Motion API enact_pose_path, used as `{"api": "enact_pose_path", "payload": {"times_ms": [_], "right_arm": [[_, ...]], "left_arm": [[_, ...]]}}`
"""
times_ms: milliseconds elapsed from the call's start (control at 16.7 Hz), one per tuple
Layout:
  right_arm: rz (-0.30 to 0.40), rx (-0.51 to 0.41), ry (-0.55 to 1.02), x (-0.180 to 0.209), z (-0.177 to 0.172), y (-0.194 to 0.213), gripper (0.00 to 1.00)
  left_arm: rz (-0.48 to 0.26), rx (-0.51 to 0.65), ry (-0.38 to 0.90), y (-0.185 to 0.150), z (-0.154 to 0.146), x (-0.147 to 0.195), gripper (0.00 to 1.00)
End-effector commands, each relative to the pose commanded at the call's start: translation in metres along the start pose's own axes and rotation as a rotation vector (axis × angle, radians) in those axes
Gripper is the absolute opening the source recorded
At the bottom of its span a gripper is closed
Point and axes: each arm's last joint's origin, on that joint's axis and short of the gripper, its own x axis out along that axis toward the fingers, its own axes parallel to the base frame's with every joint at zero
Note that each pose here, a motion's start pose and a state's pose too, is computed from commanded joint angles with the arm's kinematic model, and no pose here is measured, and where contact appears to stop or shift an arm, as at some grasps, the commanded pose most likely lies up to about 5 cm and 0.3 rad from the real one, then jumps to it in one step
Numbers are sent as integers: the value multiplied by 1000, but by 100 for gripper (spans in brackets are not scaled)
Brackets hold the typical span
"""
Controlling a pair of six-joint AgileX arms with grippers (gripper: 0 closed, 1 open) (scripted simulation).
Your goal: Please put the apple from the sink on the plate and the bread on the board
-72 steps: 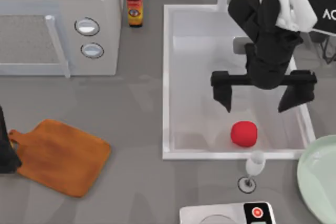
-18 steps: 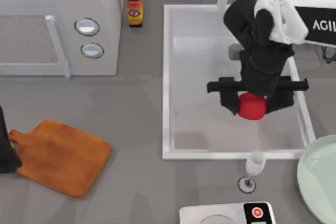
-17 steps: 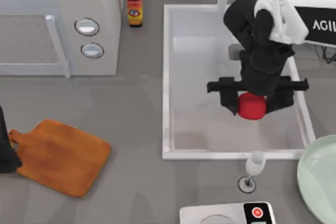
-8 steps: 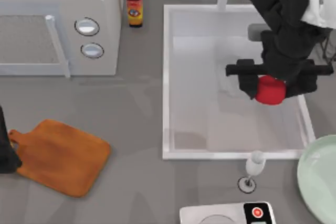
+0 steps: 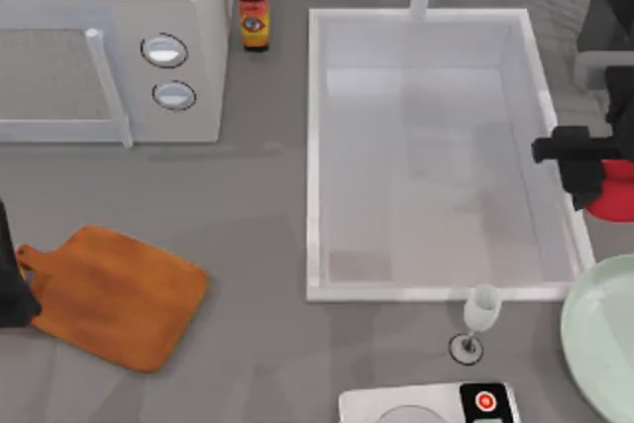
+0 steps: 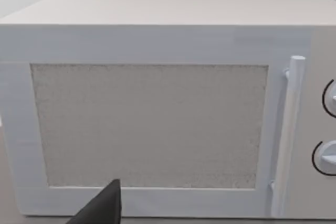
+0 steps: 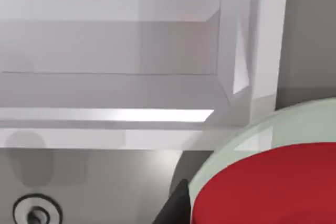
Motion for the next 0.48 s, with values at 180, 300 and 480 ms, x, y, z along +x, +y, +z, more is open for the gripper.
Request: {"api": "enact_pose_path", "payload": {"times_ms": [180,300,480], "right_arm": [[-6,1,25,-9,-25,-23,0],[-9,2,43,-13,-41,-35,0],[-12,4,67,-15,-61,-48,0]], "left_arm": [[0,0,0,0,0,0,100],[0,0,0,0,0,0,100],[0,0,0,0,0,0,100]]}}
